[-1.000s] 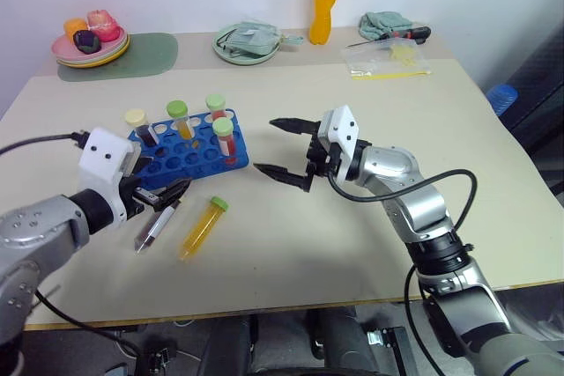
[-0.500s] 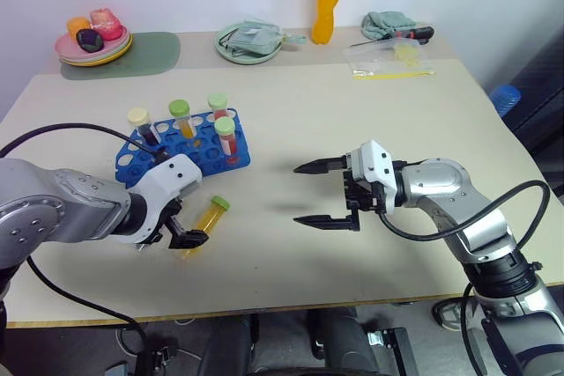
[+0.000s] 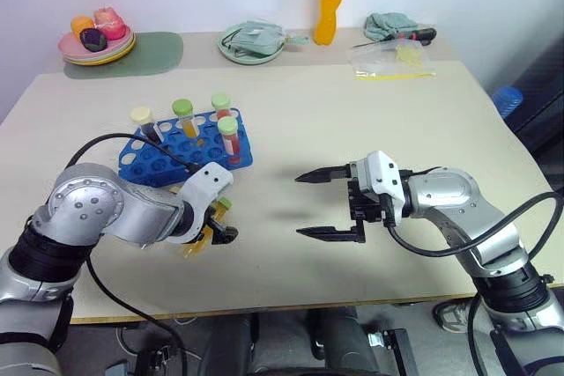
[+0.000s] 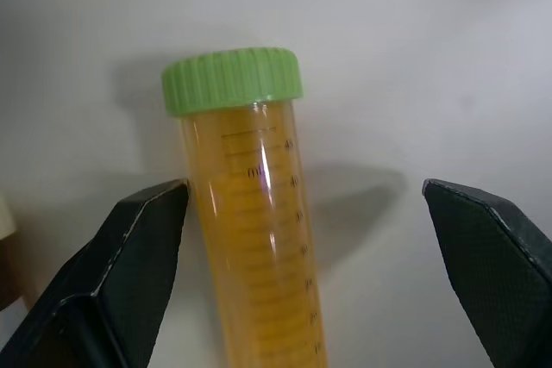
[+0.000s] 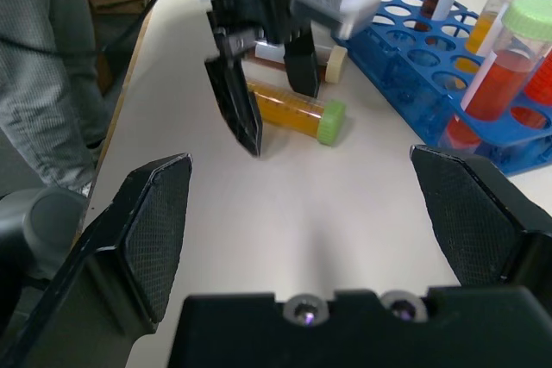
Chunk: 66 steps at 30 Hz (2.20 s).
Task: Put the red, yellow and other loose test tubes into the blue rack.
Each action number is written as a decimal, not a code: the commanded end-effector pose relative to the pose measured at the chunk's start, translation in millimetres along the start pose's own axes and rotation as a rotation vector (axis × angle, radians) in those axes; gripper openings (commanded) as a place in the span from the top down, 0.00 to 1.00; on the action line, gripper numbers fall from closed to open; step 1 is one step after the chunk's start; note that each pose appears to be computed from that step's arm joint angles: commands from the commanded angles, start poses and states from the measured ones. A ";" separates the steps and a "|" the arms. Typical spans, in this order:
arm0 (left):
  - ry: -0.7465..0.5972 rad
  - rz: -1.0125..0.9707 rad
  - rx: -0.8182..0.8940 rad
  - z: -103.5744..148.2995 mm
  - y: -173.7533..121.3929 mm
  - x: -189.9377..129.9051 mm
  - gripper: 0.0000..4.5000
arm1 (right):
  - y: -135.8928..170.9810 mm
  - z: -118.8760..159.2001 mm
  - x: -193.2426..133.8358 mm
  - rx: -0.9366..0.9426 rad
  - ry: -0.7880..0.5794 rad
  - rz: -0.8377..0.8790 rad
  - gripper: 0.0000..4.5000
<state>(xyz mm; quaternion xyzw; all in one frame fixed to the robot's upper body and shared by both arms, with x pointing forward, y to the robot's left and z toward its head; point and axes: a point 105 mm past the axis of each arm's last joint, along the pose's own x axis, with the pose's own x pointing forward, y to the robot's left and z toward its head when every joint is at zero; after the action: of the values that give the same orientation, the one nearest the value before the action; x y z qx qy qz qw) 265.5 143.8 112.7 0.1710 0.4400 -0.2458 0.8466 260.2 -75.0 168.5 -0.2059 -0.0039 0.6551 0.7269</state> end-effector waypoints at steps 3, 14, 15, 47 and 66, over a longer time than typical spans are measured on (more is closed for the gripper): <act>0.021 0.058 -0.078 -3.0 -0.8 -0.2 0.51 | 3.1 13.8 -0.3 -0.046 -0.034 -0.001 0.00; -0.445 0.121 0.008 48.9 19.3 -82.2 0.83 | -3.5 18.6 -0.6 0.001 -0.071 -0.067 0.00; -0.530 0.156 0.023 54.6 25.0 -92.1 0.83 | -5.7 19.0 -0.5 0.013 -0.079 -0.084 0.00; -1.321 0.778 -0.064 79.2 68.2 -30.0 0.83 | -28.4 -2.3 26.4 0.216 -0.211 -0.476 0.00; -1.301 0.756 -0.101 74.0 70.3 -7.9 0.83 | -26.9 -2.2 23.5 0.211 -0.199 -0.468 0.00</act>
<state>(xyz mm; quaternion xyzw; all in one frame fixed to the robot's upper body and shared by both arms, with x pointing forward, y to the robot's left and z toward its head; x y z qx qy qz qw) 352.3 160.4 163.9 0.0877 -0.2214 0.0179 0.9711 294.6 -54.8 155.0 -0.0523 -0.0289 0.4788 0.8759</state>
